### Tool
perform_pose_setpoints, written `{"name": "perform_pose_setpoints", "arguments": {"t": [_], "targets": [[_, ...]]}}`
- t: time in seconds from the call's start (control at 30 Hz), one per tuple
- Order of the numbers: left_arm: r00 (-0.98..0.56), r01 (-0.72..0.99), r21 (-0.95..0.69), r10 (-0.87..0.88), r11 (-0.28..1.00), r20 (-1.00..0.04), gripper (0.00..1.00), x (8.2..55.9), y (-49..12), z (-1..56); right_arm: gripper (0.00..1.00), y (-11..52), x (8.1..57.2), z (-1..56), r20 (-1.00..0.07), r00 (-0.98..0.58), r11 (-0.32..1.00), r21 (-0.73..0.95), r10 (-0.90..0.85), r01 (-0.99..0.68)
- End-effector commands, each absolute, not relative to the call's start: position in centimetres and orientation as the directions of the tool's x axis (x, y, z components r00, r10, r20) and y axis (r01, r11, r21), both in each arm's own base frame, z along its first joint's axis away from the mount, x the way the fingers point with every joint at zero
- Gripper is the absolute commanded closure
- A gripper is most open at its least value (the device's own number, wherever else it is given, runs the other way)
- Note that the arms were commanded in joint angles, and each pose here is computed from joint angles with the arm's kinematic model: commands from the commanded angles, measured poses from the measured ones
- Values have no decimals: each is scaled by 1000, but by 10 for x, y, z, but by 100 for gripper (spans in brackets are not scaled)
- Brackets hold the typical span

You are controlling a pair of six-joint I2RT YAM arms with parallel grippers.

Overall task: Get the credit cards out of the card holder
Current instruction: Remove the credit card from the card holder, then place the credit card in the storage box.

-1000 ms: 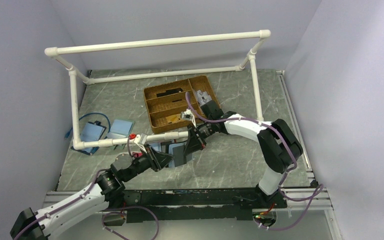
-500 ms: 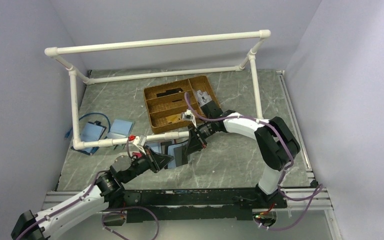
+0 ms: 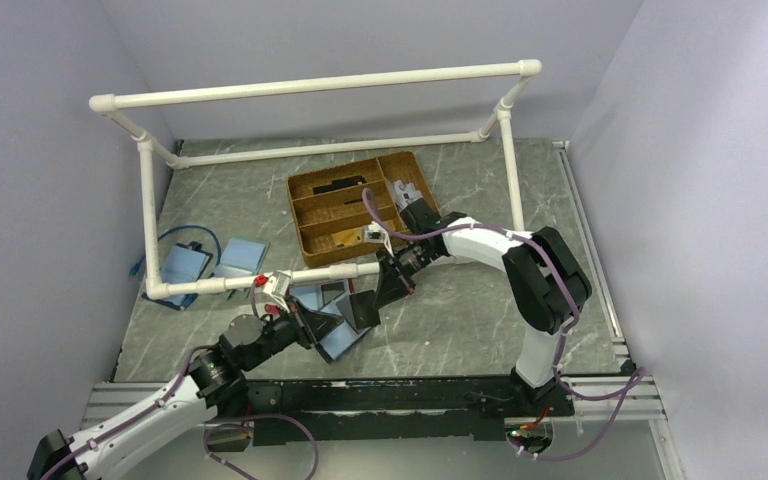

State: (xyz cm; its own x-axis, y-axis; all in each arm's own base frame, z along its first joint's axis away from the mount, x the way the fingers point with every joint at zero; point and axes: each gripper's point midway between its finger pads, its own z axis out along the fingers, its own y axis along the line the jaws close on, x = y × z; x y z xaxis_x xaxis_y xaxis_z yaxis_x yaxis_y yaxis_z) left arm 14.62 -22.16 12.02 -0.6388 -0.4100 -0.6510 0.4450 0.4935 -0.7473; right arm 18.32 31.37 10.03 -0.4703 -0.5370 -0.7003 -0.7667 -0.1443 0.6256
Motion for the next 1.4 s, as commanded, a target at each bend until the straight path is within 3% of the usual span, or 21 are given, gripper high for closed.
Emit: {"name": "perform_pose_setpoints", "arguments": {"t": [0.0, 0.6, 0.97, 1.37], "targets": [[-674, 348, -769, -427, 536, -603, 100, 148, -214, 103, 100, 307, 189, 103, -744, -381, -187, 553, -549, -812], [-802, 95, -672, -343, 734, -489, 100, 136, -190, 45, 100, 283, 210, 124, -781, -239, -180, 408, -578, -895], [-782, 108, -614, -314, 782, -538, 88, 144, -183, 55, 100, 273, 232, 150, -781, -129, -141, 268, -611, -953], [-759, 119, -622, -333, 774, -559, 83, 142, -176, 55, 100, 275, 336, 199, -711, -12, 20, -3, -703, -1000]]}}
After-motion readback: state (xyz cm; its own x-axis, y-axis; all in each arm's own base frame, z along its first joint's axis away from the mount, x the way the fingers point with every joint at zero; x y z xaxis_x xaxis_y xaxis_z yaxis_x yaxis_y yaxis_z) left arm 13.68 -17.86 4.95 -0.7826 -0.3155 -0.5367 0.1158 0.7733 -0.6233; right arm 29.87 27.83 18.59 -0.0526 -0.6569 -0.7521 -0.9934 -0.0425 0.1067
